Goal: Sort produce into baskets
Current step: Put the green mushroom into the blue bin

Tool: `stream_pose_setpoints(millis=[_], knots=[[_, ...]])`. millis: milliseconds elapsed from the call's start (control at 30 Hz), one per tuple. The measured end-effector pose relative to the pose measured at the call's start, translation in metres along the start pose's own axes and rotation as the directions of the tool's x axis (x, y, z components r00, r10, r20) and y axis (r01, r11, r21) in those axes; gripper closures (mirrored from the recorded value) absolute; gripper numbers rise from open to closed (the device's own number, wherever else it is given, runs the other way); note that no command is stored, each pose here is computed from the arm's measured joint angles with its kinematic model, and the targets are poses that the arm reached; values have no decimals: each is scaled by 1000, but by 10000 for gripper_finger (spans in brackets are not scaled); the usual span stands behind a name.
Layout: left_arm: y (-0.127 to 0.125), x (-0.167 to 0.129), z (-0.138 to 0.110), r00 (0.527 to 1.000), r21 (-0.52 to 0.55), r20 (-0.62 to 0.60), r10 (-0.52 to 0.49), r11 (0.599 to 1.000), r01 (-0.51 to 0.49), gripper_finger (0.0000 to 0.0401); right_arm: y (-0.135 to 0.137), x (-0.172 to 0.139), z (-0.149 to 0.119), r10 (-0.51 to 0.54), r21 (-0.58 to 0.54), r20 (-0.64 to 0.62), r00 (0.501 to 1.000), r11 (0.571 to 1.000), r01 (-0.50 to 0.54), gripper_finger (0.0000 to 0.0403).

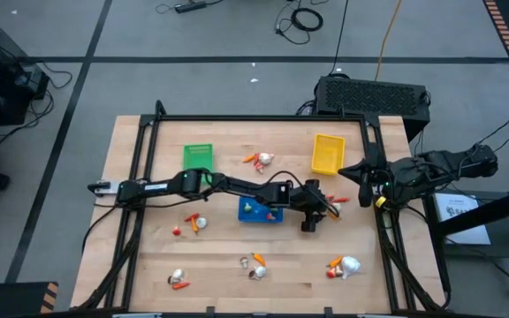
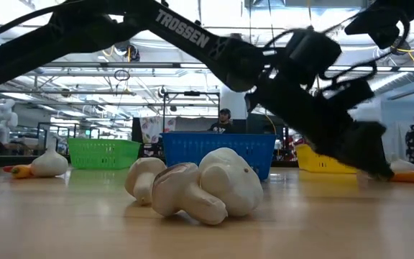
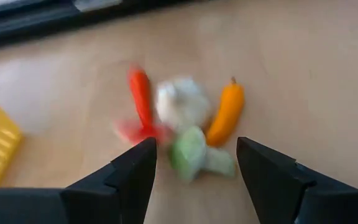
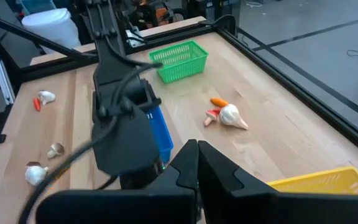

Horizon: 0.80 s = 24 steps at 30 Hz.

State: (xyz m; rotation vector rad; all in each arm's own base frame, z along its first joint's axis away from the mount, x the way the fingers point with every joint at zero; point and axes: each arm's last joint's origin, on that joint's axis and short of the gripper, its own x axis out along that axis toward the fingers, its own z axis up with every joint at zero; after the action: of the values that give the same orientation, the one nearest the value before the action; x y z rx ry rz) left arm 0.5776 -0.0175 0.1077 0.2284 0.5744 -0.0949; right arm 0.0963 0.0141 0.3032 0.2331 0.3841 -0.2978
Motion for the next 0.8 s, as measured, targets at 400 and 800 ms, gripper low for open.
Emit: stream_pose_setpoints(millis=[400,800], knots=[[0,0,1,1000,17,11,0,1000,0,170,-1,0,0,-19,-4,7,1000,1000,19,403],[1,0,3,1000,17,25,3,1000,-4,171,-1,0,0,-25,-12,9,1000,1000,25,403]])
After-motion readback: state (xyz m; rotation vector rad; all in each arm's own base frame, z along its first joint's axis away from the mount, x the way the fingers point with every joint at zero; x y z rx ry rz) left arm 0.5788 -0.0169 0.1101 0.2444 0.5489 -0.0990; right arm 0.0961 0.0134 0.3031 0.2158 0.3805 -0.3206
